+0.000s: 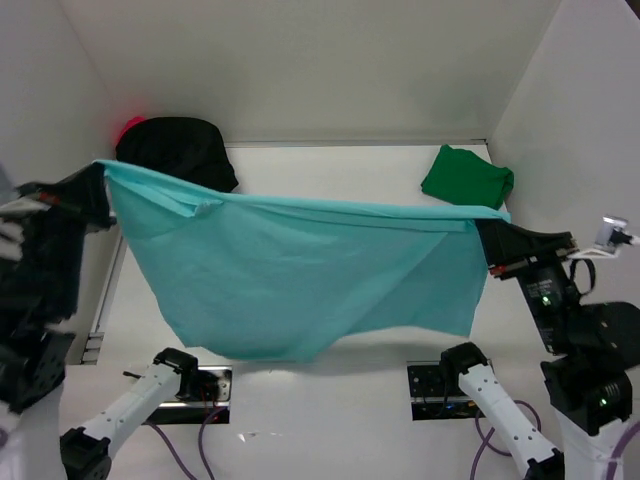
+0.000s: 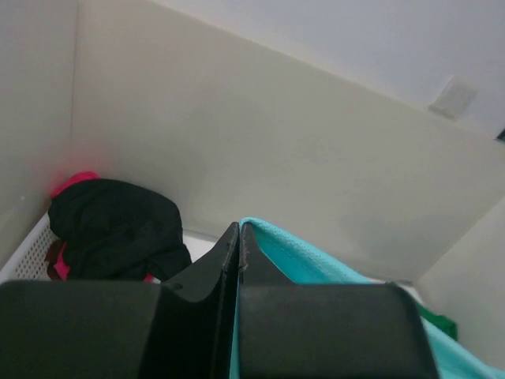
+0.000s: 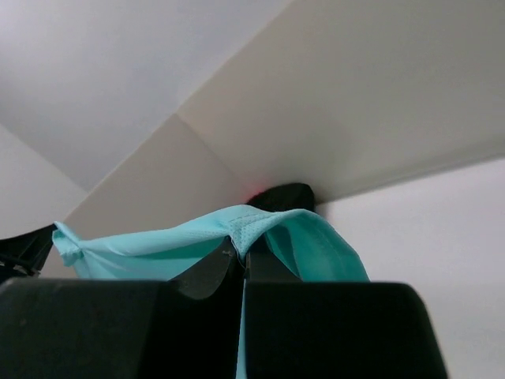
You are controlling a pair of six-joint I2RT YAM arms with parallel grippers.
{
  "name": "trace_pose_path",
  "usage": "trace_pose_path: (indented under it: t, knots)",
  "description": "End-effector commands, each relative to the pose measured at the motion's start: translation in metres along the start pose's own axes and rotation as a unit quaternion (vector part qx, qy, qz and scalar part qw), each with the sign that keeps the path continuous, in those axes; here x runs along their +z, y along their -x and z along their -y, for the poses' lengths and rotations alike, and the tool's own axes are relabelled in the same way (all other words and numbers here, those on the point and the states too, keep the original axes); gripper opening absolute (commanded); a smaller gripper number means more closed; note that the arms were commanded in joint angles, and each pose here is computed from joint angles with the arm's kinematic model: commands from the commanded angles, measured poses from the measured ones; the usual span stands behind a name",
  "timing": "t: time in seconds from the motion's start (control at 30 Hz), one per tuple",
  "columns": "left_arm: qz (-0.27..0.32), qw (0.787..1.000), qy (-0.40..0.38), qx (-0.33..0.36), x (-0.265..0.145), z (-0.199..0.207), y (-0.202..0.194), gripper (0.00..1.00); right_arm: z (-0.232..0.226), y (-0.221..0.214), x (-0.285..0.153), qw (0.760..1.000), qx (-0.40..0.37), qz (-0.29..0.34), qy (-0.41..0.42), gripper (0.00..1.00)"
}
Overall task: Fold and stack the t-shirts
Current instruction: Flatten out the tshirt
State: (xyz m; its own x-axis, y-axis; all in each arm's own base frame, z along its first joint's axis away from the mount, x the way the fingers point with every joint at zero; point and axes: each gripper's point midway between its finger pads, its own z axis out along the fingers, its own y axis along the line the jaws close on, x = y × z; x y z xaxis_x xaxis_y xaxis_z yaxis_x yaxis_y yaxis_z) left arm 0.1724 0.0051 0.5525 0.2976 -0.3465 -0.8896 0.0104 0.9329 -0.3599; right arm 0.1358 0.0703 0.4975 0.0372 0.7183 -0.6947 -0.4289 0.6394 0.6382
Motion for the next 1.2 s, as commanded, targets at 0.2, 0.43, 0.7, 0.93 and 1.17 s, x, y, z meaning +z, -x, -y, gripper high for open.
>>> trace_pose_path:
  t: [0.2,0.43,0.7,0.93,1.17]
  knots:
    - [-0.190,0.980,0.030,0.058,0.153,0.016,-0.216,0.00,0.187,-0.158,0.102,0.958,0.023,-0.139,-0.251,0.00]
    - [-0.311,0.946,0.046,0.077,0.201,-0.001,-0.383,0.00,0.312,-0.196,0.110,0.919,0.039,-0.134,-0.368,0.00]
    - [-0.375,0.920,0.070,0.089,0.241,-0.025,-0.485,0.00,0.398,-0.238,0.128,0.888,0.043,-0.166,-0.426,0.00]
    - [-0.394,0.912,0.080,0.086,0.260,-0.048,-0.528,0.00,0.435,-0.266,0.165,0.878,0.044,-0.202,-0.432,0.02]
    - [-0.406,0.908,0.076,0.076,0.267,-0.059,-0.543,0.00,0.439,-0.244,0.190,0.886,0.038,-0.182,-0.426,0.09]
